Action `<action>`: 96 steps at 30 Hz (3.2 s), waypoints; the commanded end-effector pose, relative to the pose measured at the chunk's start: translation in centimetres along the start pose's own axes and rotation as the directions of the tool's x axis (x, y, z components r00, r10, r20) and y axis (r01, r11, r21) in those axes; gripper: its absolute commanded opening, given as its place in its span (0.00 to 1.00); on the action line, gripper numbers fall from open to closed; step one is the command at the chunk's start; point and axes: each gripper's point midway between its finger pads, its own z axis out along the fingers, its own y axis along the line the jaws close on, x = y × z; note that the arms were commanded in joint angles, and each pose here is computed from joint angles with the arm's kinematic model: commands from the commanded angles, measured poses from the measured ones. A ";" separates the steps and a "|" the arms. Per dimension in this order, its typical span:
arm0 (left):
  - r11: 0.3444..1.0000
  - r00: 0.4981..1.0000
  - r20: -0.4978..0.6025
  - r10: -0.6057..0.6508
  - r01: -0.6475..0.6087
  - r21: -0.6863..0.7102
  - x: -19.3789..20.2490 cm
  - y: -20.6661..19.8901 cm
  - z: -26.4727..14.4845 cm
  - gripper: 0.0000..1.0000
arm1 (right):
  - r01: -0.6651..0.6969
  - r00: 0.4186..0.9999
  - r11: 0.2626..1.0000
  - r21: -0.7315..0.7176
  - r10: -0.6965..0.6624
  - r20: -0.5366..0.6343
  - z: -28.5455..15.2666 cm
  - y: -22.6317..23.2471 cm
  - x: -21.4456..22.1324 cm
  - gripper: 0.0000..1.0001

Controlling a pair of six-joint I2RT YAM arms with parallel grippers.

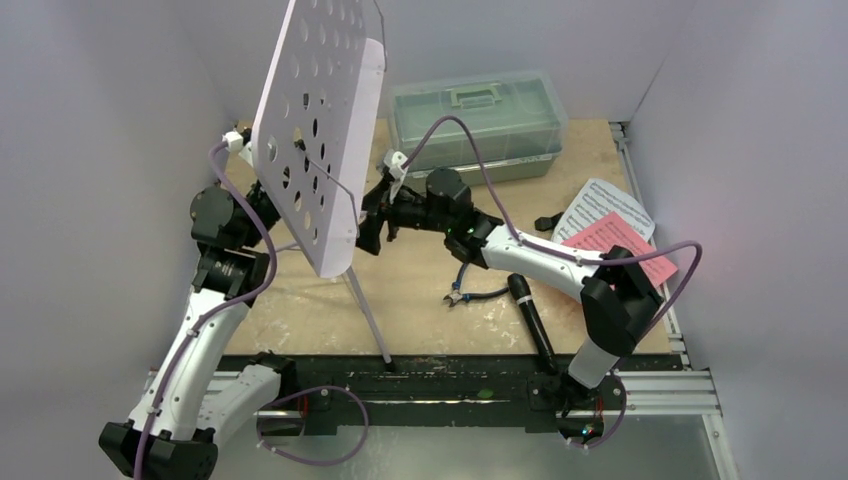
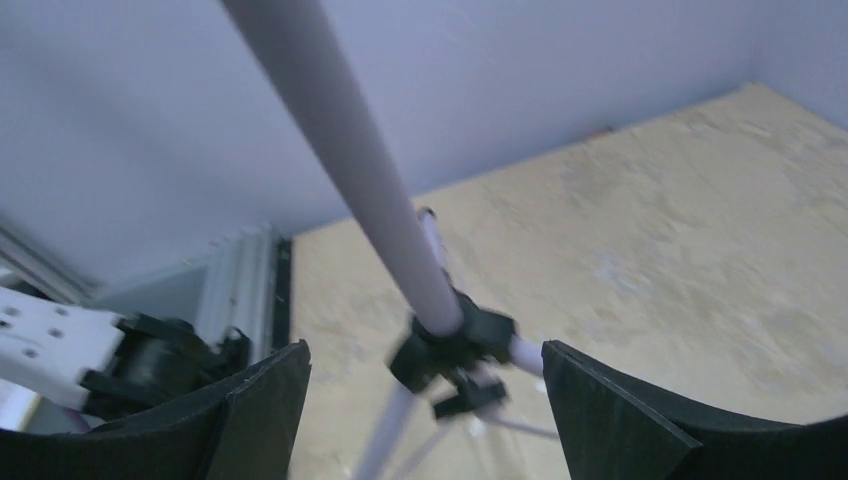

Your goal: Set up the instrument practice props

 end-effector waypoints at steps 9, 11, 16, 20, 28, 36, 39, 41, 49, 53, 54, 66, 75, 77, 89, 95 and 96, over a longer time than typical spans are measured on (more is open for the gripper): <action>0.999 0.966 0.254 0.035 -0.038 0.007 -9.5 -2.5 -2.3 0.00 | -0.144 0.931 0.982 -0.126 0.177 0.320 4.2 6.3 -9.7 0.73; 1.000 0.963 0.270 0.018 -0.024 0.017 -9.8 -2.8 -2.5 0.00 | -0.162 0.923 0.986 -0.047 0.169 0.346 4.7 5.4 -9.9 0.71; 0.999 0.959 0.283 -0.007 -0.002 0.032 -10.3 -3.1 -2.7 0.00 | -0.176 0.913 0.980 0.095 0.126 0.387 5.9 4.3 -10.8 0.55; 1.000 0.956 0.291 -0.014 0.006 0.027 -10.5 -3.1 -2.8 0.00 | -0.168 0.903 0.960 0.224 0.059 0.426 5.4 4.5 -11.7 0.24; 0.998 0.961 0.276 -0.029 0.045 -0.050 -10.5 -1.6 -2.5 0.00 | -0.271 0.894 0.817 0.509 0.018 0.447 0.5 5.3 -13.4 0.00; 0.983 0.961 0.260 -0.096 0.132 -0.127 -8.7 0.4 -1.9 0.33 | -0.308 0.916 0.656 0.689 0.007 0.402 -2.5 3.6 -13.2 0.00; 0.970 0.966 0.227 -0.126 0.169 -0.177 -7.5 1.5 -1.5 0.46 | -0.347 0.913 0.611 0.712 0.045 0.406 -3.1 3.0 -12.4 0.00; 0.958 0.970 0.197 -0.141 0.184 -0.220 -6.4 2.4 -1.4 0.52 | -0.367 0.908 0.574 0.732 0.050 0.416 -3.4 2.5 -12.0 0.00; 0.929 0.985 0.008 -0.174 0.167 -0.331 -0.8 3.9 -2.4 0.84 | -0.435 0.882 0.479 0.763 0.057 0.468 -2.8 -1.9 -11.0 0.00; 0.908 0.977 -0.095 -0.188 0.136 -0.397 2.6 4.3 -4.8 0.89 | -0.405 0.884 0.440 0.802 -0.035 0.466 -2.7 -3.3 -11.6 0.00; 0.899 0.975 -0.116 -0.191 0.126 -0.419 3.5 4.4 -5.7 0.90 | -0.398 0.885 0.427 0.812 -0.054 0.463 -2.7 -3.6 -11.6 0.00; 0.777 0.900 -0.167 -0.403 0.240 -0.582 11.5 3.5 -12.6 0.88 | -0.384 0.874 0.304 0.872 -0.184 0.450 -2.6 -5.9 -10.6 0.00; 0.758 0.732 -0.244 -0.636 0.534 -0.375 18.2 -1.6 -9.9 0.85 | -0.392 0.863 0.330 0.859 -0.192 0.468 -2.1 -6.2 -12.2 0.00; 0.733 0.695 -0.259 -0.670 0.565 -0.379 19.8 -1.9 -9.9 0.82 | -0.400 0.856 0.331 0.855 -0.197 0.477 -2.3 -6.3 -12.8 0.00; 0.654 0.648 -0.283 -0.707 0.446 -0.611 27.6 2.4 -10.8 0.62 | -0.449 0.807 0.343 0.825 -0.241 0.539 -4.5 -6.2 -16.9 0.00; 0.642 0.672 -0.288 -0.682 0.361 -0.677 28.6 5.0 -10.0 0.55 | -0.454 0.806 0.352 0.819 -0.230 0.545 -4.3 -6.5 -16.5 0.00; 0.635 0.679 -0.287 -0.676 0.338 -0.695 28.7 5.4 -10.3 0.55 | -0.455 0.806 0.354 0.818 -0.226 0.546 -4.4 -6.6 -16.2 0.00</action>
